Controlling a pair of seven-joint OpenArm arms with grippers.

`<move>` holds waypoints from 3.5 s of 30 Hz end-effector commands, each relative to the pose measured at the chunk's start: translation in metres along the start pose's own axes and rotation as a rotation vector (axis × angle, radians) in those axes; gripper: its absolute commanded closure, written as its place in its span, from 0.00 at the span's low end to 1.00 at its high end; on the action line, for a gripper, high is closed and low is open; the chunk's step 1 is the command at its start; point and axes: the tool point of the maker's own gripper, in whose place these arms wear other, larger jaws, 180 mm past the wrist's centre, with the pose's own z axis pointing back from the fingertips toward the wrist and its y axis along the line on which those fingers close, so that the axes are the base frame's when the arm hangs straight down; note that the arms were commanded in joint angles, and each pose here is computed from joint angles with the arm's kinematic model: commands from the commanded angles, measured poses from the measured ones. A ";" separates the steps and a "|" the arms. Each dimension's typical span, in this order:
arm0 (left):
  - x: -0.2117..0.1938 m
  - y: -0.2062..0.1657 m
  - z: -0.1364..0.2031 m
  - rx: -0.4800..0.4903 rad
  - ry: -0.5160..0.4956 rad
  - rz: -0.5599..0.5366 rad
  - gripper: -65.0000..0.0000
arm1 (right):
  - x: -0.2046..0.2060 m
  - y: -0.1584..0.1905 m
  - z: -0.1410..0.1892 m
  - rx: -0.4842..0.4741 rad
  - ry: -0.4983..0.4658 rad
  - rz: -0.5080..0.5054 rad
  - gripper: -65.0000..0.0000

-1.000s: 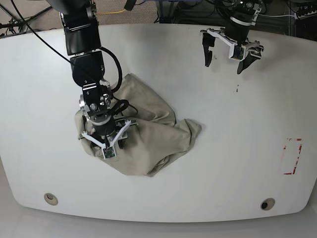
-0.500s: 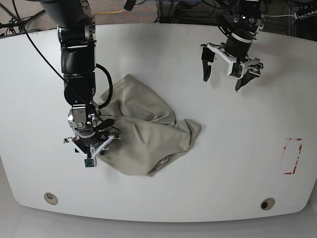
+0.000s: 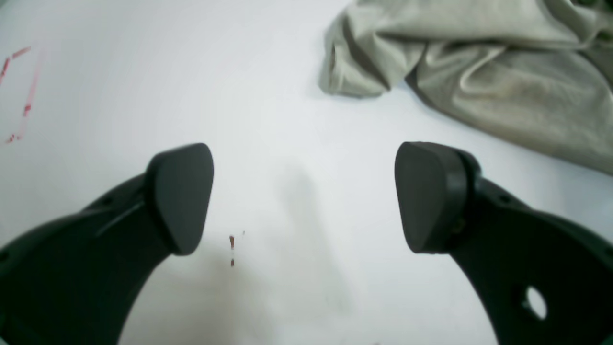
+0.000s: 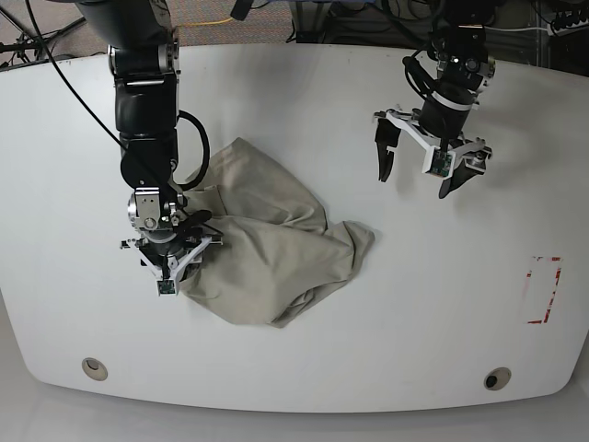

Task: Fold the T-shirt properly
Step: 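Grasp a fold of the T-shirt with the right gripper, then lower the left gripper and grasp the T-shirt edge opposite the right gripper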

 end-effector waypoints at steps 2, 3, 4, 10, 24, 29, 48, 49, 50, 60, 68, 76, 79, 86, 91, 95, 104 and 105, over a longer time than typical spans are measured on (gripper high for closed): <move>0.016 0.002 -0.001 0.005 -0.054 -0.005 0.13 | 0.026 -0.009 0.003 -0.021 -0.065 -0.007 0.60; 0.015 0.002 -0.001 0.005 -0.052 -0.005 0.13 | 0.019 -0.013 0.003 -0.027 -0.053 -0.016 0.60; 0.016 0.002 -0.001 0.005 -0.054 -0.005 0.13 | 0.008 -0.019 0.004 -0.039 -0.036 -0.034 0.60; 0.008 0.002 -0.003 0.002 -0.033 0.001 0.13 | -0.007 -0.038 0.023 -0.076 -0.061 -0.078 0.60; -0.007 0.001 -0.010 -0.003 0.004 0.014 0.13 | -0.019 -0.019 0.069 -0.064 -0.138 -0.077 0.60; -0.009 0.002 -0.012 -0.003 0.010 0.017 0.13 | -0.002 -0.007 0.094 -0.049 -0.207 -0.083 0.53; -0.005 0.004 -0.018 -0.001 -0.001 0.017 0.13 | 0.051 -0.009 0.021 0.060 -0.108 -0.037 0.46; -0.005 0.004 -0.018 -0.001 -0.001 0.017 0.13 | 0.050 -0.008 0.016 0.070 -0.092 -0.038 0.46; -0.005 0.004 -0.018 -0.001 -0.001 0.017 0.13 | 0.048 -0.008 0.012 0.080 -0.076 -0.038 0.46; -0.005 0.004 -0.018 -0.001 -0.001 0.017 0.13 | 0.024 -0.025 -0.011 0.075 -0.032 -0.086 0.46; -0.005 0.004 -0.018 -0.001 -0.001 0.017 0.13 | 0.008 -0.025 -0.016 0.077 -0.019 -0.098 0.46; -0.007 0.007 -0.027 0.003 0.005 0.022 0.13 | -0.007 -0.019 -0.017 0.087 0.008 -0.101 0.47; -0.005 0.010 -0.029 0.007 -0.001 0.021 0.13 | -0.008 -0.016 -0.017 0.100 0.010 -0.096 0.57; 0.006 0.019 -0.044 0.021 0.045 0.011 0.13 | -0.006 0.006 -0.016 0.181 0.004 -0.068 1.00; 0.023 0.027 -0.060 0.032 0.093 0.006 0.13 | 0.006 0.006 -0.012 0.184 -0.027 -0.057 1.00; 0.036 0.030 -0.075 0.034 0.093 0.016 0.13 | 0.020 0.004 -0.004 0.176 -0.055 -0.037 1.00; 0.024 0.029 -0.121 -0.001 0.164 0.066 0.13 | 0.046 -0.001 0.015 0.152 -0.101 0.004 1.00; 0.023 0.027 -0.125 -0.014 0.171 0.064 0.13 | 0.049 -0.002 0.018 0.149 -0.110 0.009 1.00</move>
